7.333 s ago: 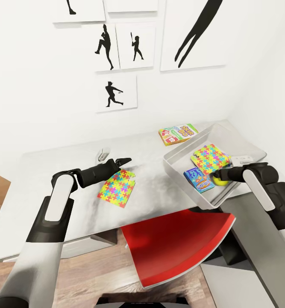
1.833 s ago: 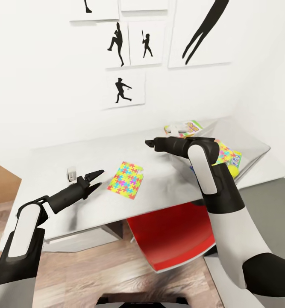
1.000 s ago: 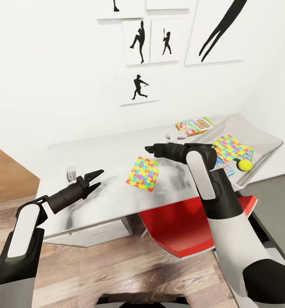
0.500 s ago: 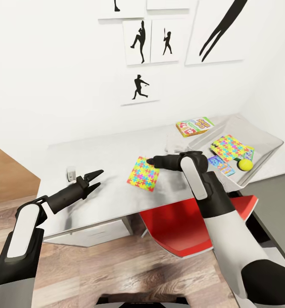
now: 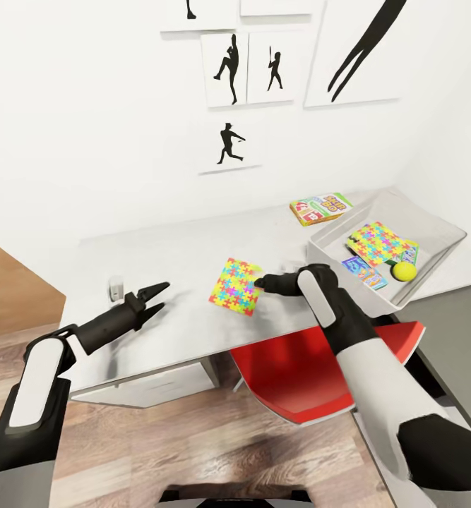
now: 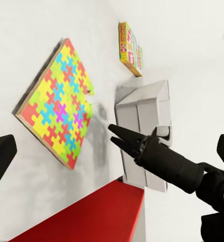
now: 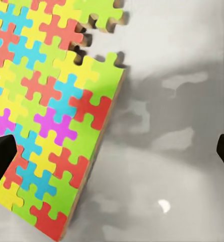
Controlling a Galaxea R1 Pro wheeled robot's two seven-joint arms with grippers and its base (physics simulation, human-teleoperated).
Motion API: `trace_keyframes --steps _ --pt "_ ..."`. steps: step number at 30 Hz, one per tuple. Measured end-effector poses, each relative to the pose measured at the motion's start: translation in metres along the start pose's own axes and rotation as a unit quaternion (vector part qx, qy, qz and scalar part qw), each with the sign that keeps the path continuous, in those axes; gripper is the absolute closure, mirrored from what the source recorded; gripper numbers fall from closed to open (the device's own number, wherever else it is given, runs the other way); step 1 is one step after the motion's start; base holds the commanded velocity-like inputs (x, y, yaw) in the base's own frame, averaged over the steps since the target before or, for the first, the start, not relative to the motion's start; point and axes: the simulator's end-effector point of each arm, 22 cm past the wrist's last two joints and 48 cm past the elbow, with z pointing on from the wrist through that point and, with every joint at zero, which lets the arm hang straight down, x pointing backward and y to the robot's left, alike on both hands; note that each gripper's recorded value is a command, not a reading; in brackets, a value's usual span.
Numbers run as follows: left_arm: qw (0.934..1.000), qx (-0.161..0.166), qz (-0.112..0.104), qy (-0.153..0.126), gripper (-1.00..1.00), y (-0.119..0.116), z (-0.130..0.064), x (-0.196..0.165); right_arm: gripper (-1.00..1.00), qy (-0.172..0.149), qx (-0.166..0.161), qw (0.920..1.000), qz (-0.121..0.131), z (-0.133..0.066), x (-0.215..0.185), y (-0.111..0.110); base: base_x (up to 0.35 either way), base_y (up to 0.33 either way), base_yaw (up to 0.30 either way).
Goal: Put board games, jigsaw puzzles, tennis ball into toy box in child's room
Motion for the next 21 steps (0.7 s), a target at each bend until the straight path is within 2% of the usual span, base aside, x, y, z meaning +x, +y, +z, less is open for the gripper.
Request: trace_keyframes --steps 8,21 --pt "0.9999 -0.010 0.006 0.000 -1.00 0.007 -0.006 -0.004 -1.00 0.003 0.020 0.9995 0.026 0.013 0.002 -0.025 0.000 0.000 -0.006" --pt "0.9998 -0.014 0.006 -0.010 -1.00 0.011 -0.013 -0.013 -1.00 0.003 0.029 0.9983 0.050 0.016 -0.014 -0.039 0.000 0.000 -0.001"
